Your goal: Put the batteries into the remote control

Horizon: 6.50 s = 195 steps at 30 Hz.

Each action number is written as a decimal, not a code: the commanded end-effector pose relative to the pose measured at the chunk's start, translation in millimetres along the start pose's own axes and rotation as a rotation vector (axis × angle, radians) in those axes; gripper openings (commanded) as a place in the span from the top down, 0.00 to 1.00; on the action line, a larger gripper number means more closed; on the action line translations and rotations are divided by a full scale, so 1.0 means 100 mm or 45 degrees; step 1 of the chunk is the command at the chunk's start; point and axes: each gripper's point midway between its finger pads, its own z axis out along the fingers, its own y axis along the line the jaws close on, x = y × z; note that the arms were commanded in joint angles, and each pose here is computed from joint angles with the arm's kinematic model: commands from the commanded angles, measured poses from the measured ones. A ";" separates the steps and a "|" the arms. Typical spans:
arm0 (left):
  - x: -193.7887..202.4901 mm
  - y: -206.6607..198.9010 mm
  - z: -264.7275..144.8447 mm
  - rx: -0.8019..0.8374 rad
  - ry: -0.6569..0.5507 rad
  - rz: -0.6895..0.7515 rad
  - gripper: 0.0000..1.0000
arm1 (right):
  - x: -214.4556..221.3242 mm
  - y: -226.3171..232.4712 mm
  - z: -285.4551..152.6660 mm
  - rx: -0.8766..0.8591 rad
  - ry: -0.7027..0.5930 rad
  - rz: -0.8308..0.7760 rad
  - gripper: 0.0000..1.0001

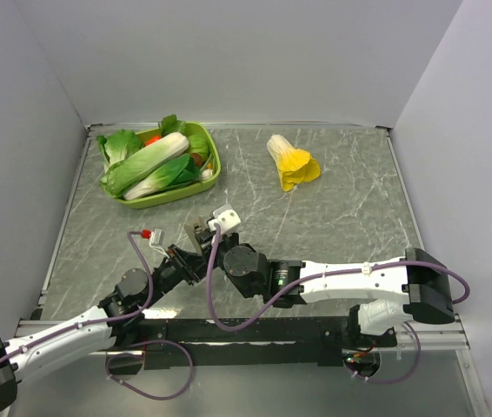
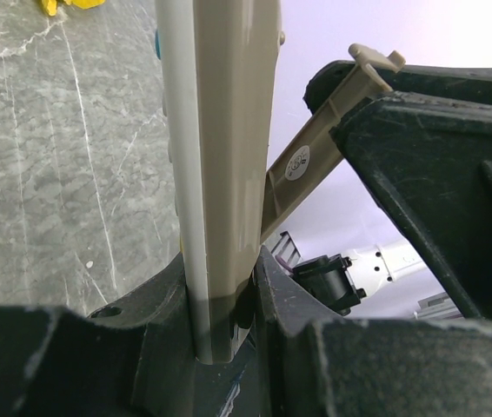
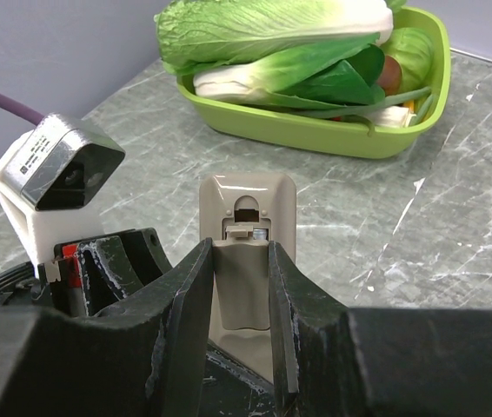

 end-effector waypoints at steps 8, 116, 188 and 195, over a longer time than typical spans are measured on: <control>0.08 0.05 -0.10 0.063 -0.007 -0.015 0.98 | 0.00 0.10 0.05 -0.024 0.011 0.005 0.75; 0.19 -0.65 -0.12 0.439 0.170 -0.005 0.98 | -0.39 -0.03 -0.25 -1.021 0.290 0.600 0.20; 0.35 -0.77 0.04 0.445 0.338 0.107 0.99 | 0.06 -0.50 -0.27 -0.832 0.442 0.517 0.50; 0.40 -0.94 0.01 0.543 0.376 0.182 0.98 | 0.16 -0.45 -0.27 -0.887 0.473 0.509 0.76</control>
